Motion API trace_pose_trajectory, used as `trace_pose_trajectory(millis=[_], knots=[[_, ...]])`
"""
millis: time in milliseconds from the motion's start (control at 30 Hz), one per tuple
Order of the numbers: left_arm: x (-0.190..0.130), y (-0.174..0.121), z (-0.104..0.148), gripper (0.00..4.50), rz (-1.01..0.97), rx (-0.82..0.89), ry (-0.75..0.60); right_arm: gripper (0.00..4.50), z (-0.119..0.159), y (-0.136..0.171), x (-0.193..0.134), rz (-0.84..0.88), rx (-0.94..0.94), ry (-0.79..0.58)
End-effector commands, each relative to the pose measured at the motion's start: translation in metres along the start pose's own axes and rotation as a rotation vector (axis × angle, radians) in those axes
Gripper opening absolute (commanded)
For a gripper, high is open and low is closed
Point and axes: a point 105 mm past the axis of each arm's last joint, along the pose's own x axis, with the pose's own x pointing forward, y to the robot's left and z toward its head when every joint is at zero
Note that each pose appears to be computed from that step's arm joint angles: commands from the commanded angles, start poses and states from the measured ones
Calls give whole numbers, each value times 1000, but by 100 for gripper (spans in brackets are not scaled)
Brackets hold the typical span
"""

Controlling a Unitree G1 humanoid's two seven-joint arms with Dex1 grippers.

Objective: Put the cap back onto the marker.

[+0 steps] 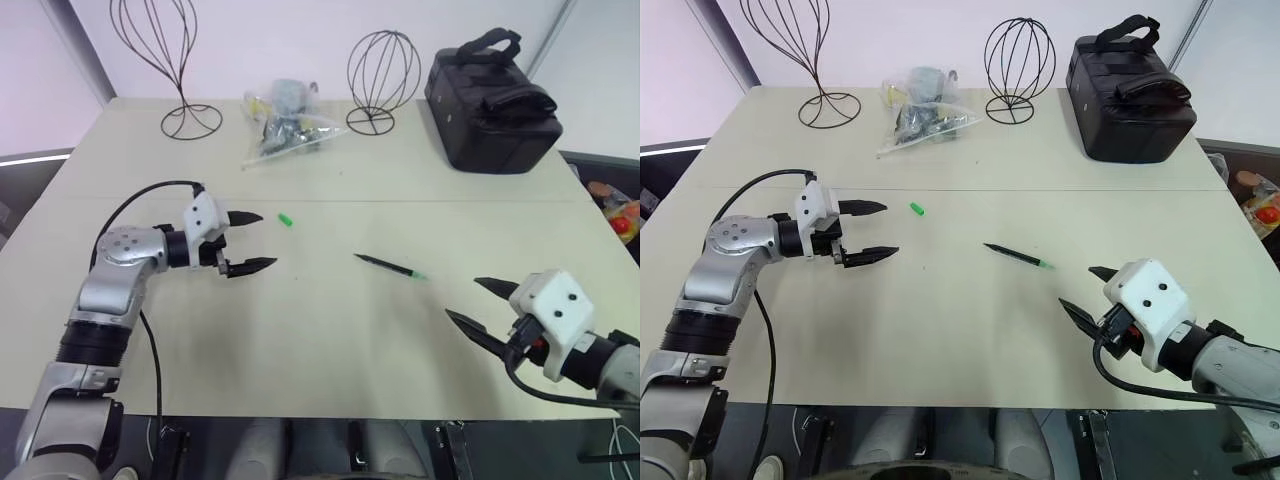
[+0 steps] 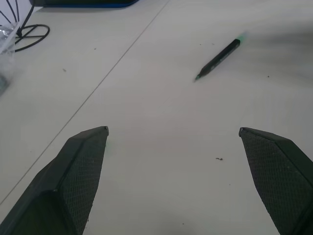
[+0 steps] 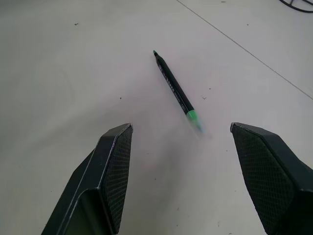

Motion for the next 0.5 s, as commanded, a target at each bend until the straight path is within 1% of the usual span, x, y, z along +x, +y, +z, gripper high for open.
trace_pose_trajectory(millis=[33,500], knots=[[-2,4,14,450,11,48,-29,325,6,-1,0,-5,-25,-20],[-2,7,12,450,8,64,-12,325,8,0,3,-10,-28,-32]])
